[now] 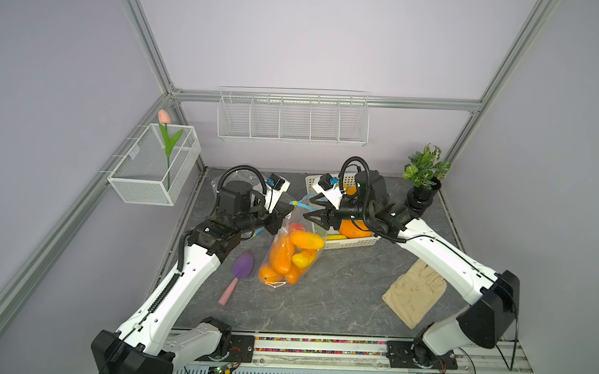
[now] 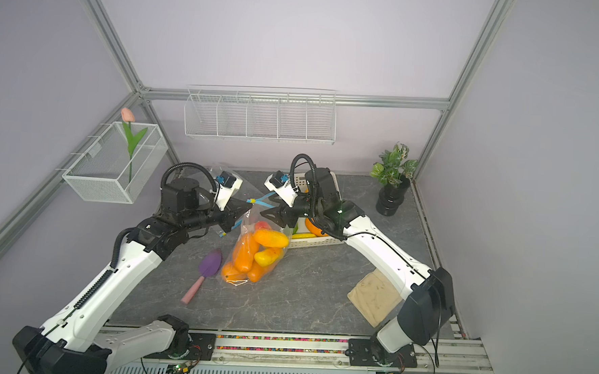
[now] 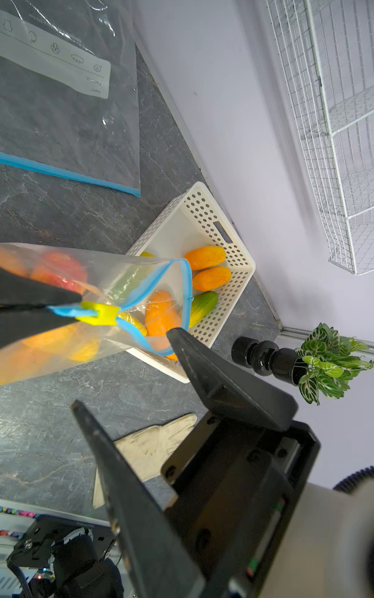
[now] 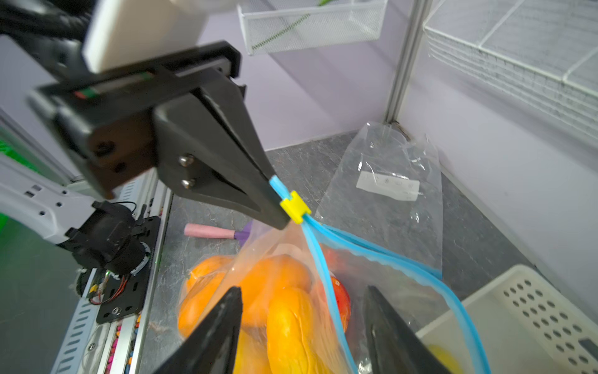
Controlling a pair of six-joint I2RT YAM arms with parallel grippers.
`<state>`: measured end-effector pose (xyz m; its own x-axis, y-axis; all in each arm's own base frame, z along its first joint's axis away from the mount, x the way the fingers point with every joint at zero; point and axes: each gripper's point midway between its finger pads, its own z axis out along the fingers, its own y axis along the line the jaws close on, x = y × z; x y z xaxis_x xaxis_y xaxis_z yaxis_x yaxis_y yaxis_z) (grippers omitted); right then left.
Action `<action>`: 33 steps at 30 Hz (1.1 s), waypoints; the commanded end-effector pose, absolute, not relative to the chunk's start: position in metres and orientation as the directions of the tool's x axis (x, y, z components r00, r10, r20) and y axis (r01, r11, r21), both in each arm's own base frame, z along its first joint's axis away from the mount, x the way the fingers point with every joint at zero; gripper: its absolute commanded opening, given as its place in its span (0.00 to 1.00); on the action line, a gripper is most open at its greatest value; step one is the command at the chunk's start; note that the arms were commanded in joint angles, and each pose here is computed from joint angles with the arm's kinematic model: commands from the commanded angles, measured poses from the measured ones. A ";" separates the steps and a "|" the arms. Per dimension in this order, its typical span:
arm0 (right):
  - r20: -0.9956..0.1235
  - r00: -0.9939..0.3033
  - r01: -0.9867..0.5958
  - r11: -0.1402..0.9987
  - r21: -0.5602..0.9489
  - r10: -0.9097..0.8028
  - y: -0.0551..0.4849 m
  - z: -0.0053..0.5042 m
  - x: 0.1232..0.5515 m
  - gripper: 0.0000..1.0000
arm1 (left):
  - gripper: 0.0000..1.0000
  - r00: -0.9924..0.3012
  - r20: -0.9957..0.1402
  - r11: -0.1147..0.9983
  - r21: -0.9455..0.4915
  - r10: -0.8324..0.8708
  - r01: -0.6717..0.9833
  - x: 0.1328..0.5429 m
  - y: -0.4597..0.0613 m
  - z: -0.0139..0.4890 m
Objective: Place the mango in a zip-top bag and seal the zipper
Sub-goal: Pick up the zipper food storage bag at the center of the board, then zip the zipper on the zipper food storage bag.
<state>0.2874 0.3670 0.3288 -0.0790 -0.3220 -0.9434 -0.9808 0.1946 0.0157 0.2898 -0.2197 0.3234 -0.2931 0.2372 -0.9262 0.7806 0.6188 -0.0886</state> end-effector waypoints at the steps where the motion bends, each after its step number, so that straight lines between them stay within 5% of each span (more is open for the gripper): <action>1: -0.946 0.088 -0.996 0.006 -0.095 -0.312 0.363 0.350 0.259 0.70 | 0.00 -0.212 -0.952 0.563 -0.053 0.221 0.825 0.282 -0.225 0.352; 7: -0.942 0.152 -0.985 -0.126 -0.119 -0.300 0.364 0.358 0.258 0.71 | 0.00 -0.079 -0.960 0.477 0.061 0.269 0.877 0.267 -0.230 0.354; 13: -0.936 0.147 -0.972 -0.220 -0.078 -0.319 0.372 0.351 0.258 0.60 | 0.00 -0.015 -0.942 0.440 0.142 0.334 0.887 0.270 -0.231 0.357; 26: -0.949 0.102 -0.973 -0.228 -0.033 -0.297 0.385 0.346 0.269 0.50 | 0.00 0.018 -0.929 0.415 0.183 0.371 0.891 0.274 -0.234 0.359; 33: -0.956 0.080 -0.977 -0.213 -0.018 -0.284 0.391 0.343 0.274 0.29 | 0.00 0.018 -0.929 0.426 0.187 0.370 0.885 0.275 -0.232 0.358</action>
